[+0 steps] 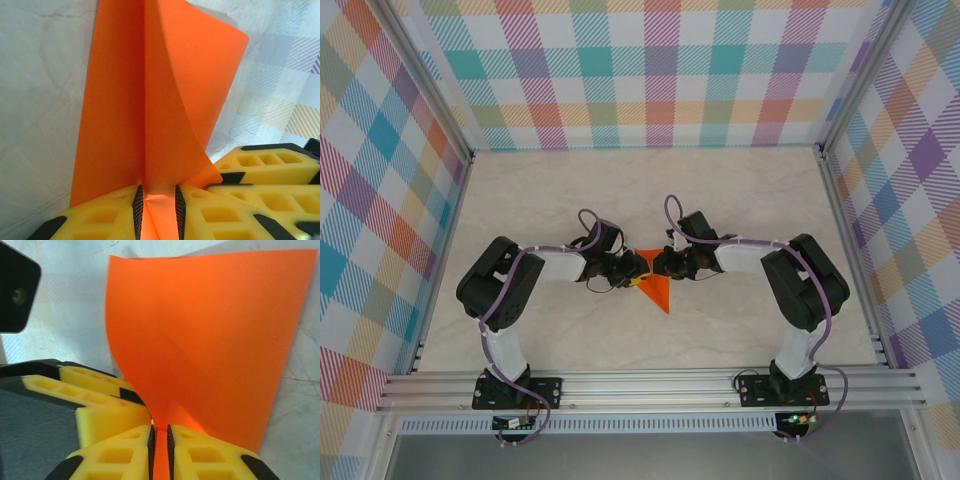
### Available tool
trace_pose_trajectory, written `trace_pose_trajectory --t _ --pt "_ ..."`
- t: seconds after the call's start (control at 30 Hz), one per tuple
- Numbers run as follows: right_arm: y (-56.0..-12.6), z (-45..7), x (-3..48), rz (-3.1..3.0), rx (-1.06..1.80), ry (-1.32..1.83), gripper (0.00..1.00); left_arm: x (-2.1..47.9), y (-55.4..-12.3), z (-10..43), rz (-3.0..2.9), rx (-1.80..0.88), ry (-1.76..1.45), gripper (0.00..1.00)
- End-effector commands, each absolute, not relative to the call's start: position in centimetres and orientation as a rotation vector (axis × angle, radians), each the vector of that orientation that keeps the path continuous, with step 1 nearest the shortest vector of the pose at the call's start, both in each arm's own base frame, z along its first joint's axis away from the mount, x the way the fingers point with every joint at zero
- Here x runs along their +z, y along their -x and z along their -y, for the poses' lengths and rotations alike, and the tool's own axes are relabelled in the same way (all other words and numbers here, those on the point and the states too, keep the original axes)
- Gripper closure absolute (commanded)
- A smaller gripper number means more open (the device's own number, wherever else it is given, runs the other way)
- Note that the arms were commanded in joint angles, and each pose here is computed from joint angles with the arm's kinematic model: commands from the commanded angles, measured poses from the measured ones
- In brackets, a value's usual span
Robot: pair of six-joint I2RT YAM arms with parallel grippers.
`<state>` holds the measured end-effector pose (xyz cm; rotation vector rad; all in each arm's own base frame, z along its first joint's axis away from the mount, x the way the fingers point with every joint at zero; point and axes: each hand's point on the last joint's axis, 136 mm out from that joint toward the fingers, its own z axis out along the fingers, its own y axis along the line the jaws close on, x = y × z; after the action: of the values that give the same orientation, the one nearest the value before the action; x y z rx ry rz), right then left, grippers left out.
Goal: Fold a paper plane with a square sheet of paper (fold left side to right side)
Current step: Fourth fold the wing at the center of the table.
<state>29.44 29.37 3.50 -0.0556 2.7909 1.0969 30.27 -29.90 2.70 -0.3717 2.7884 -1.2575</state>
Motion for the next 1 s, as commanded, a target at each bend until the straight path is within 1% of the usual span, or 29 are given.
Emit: trace_pose_trajectory --t 0.0,0.1,0.2,0.67,0.97 --pt "-30.1 -29.9 4.2 -2.758 1.124 0.063 0.88 1.7 -29.7 30.6 -2.811 -1.249 0.330 0.74" --pt "-30.3 -29.5 4.8 -2.743 1.091 0.064 0.94 1.6 -29.6 30.6 -2.815 -1.246 0.334 0.74" --pt "-30.3 -28.9 5.2 -2.738 1.060 0.068 0.96 1.6 -29.6 30.6 -2.816 -1.245 0.332 0.74" --pt "-30.4 -26.3 4.1 -2.781 0.923 0.055 0.97 1.5 -29.6 30.5 -2.819 -1.243 0.332 0.73" --pt "-30.6 -25.6 3.3 -2.802 0.881 0.053 0.97 1.6 -29.6 30.6 -2.821 -1.240 0.331 0.73"
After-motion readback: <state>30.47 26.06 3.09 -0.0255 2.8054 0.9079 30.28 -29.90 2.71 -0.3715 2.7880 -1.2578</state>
